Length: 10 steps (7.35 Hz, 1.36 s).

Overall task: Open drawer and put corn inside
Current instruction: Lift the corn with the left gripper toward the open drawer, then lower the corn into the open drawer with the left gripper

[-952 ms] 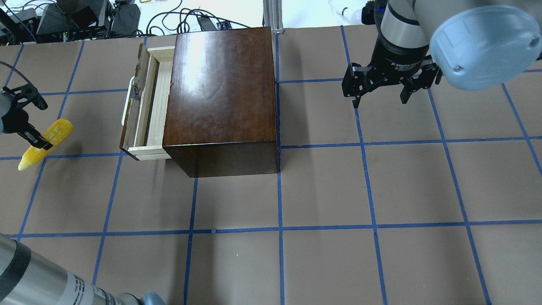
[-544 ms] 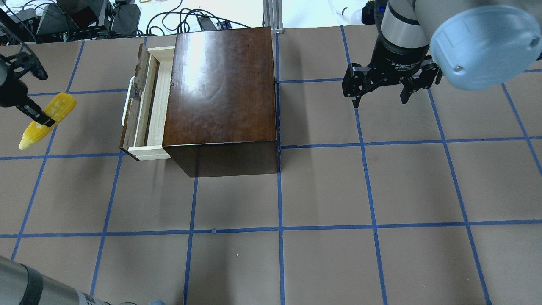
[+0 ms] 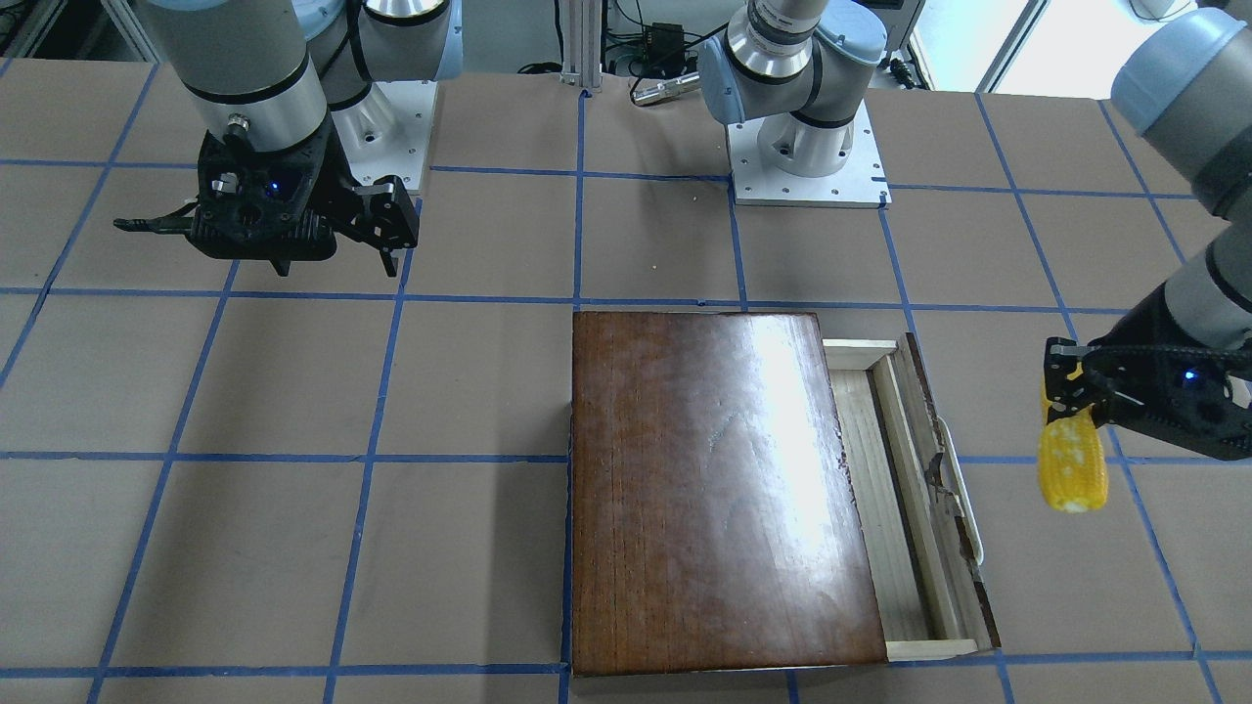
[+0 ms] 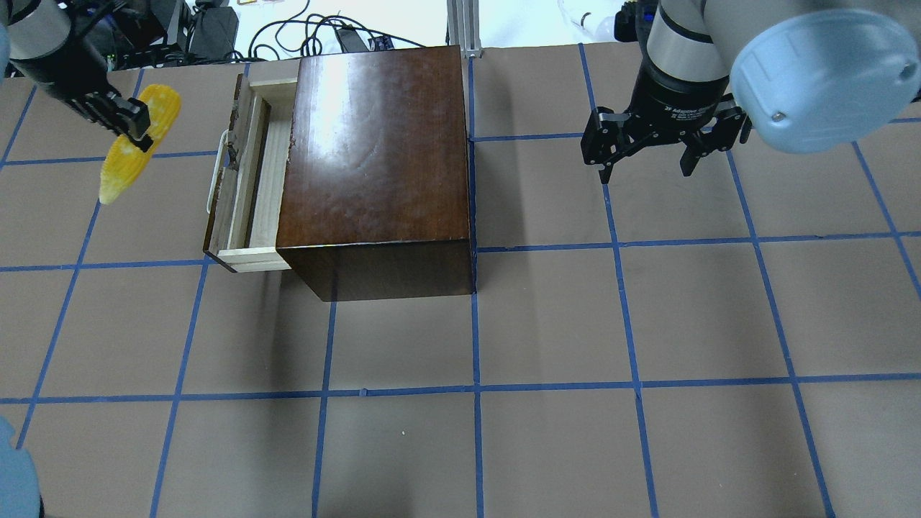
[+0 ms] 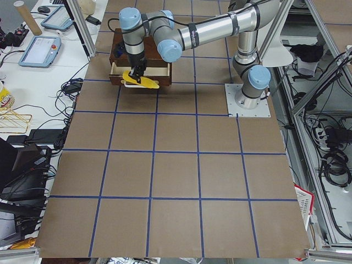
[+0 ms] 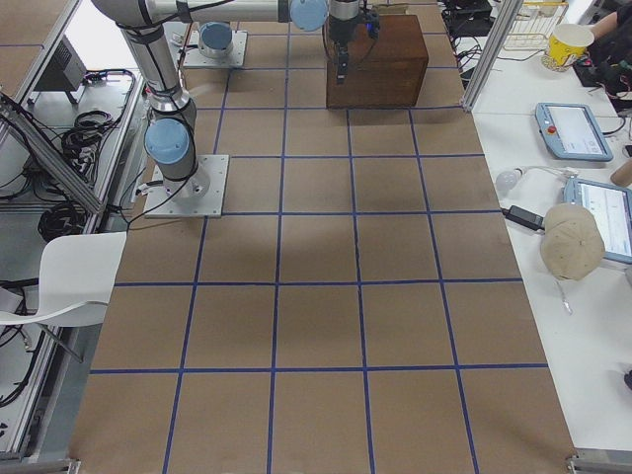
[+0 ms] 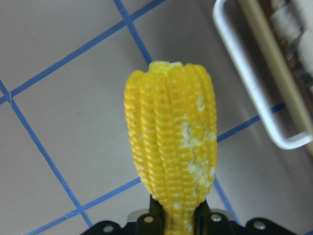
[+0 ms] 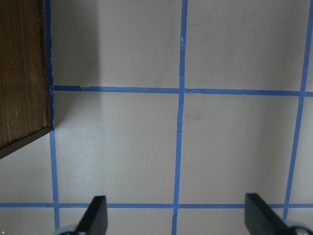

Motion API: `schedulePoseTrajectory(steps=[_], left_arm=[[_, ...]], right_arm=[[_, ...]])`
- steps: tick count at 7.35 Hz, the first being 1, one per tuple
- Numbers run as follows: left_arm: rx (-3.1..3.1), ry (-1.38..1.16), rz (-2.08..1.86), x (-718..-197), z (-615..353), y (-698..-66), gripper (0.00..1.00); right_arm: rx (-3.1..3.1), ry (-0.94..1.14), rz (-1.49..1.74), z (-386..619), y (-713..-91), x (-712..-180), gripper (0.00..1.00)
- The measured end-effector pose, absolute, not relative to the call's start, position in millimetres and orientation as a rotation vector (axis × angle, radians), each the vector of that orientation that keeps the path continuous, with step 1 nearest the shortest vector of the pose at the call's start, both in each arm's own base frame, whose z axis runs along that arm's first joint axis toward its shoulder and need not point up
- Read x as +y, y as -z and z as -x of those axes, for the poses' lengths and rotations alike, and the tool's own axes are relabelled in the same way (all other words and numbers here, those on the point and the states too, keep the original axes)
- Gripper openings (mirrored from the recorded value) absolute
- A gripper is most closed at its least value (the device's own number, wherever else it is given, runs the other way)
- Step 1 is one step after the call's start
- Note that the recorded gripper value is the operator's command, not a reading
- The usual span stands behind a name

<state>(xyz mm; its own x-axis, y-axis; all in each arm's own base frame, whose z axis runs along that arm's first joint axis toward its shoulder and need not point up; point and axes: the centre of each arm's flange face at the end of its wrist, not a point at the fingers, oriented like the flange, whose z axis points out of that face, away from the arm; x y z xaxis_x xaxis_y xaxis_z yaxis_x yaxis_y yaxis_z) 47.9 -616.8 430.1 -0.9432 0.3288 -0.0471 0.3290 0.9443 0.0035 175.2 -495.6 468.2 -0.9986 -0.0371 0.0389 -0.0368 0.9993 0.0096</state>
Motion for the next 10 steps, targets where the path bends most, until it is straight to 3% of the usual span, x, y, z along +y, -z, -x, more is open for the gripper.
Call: schedulePoseTrajectory(steps=[5,10], left_arm=[[3.145,0.010,0.008,-620.9,22.2,-423.3,0.00],[3.214,-0.033,0.024,-624.8,43.1,-396.2,0.00]], right_arm=[[-3.102,0.014,-0.057,-175.2,-468.2,-495.5,1.00],[-3.102,0.014,-0.057,-175.3,-468.2,-495.6,1.00]])
